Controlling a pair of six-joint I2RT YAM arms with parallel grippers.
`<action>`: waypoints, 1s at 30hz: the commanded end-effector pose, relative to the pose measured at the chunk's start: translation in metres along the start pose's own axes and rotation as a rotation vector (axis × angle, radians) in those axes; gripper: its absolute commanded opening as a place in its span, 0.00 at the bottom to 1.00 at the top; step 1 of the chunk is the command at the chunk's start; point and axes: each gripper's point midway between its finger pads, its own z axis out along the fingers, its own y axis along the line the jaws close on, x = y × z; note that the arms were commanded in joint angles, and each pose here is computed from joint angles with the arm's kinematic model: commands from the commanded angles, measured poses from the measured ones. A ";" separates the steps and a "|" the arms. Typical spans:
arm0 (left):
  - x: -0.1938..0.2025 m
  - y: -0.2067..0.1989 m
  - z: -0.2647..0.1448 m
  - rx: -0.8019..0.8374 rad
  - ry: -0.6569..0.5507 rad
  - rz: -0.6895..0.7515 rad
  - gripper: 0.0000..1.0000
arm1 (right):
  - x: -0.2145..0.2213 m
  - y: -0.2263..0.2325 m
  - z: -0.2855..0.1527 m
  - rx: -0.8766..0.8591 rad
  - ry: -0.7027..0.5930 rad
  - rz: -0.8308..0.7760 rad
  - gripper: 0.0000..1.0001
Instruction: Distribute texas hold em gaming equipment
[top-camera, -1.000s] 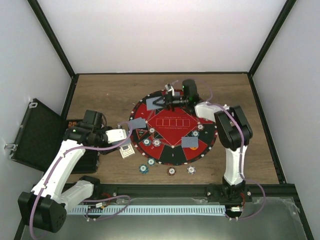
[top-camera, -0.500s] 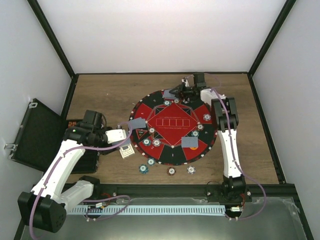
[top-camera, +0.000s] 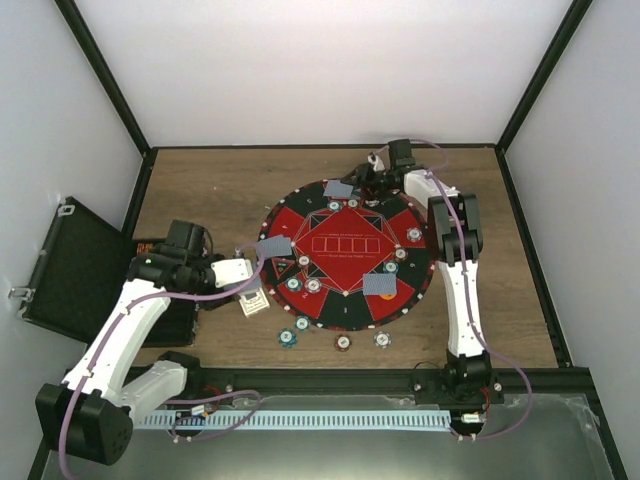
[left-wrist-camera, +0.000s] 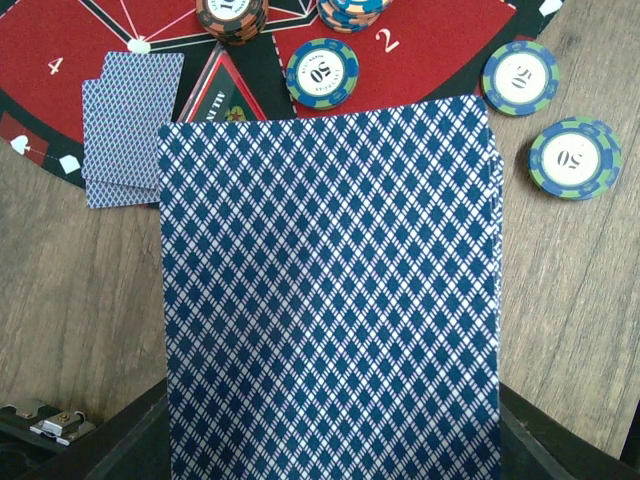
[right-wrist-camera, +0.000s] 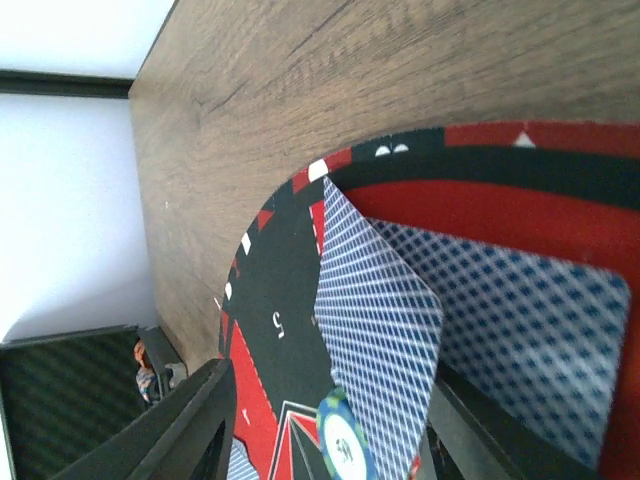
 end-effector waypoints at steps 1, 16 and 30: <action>-0.010 0.002 -0.008 -0.005 -0.041 -0.001 0.24 | -0.006 0.029 -0.040 0.098 -0.080 -0.092 0.53; -0.012 0.004 -0.008 -0.010 -0.052 -0.017 0.24 | 0.074 0.127 -0.081 0.002 -0.102 -0.229 0.74; -0.017 0.004 -0.004 0.000 -0.080 -0.023 0.24 | 0.336 0.201 -0.043 -0.339 0.305 -0.233 0.87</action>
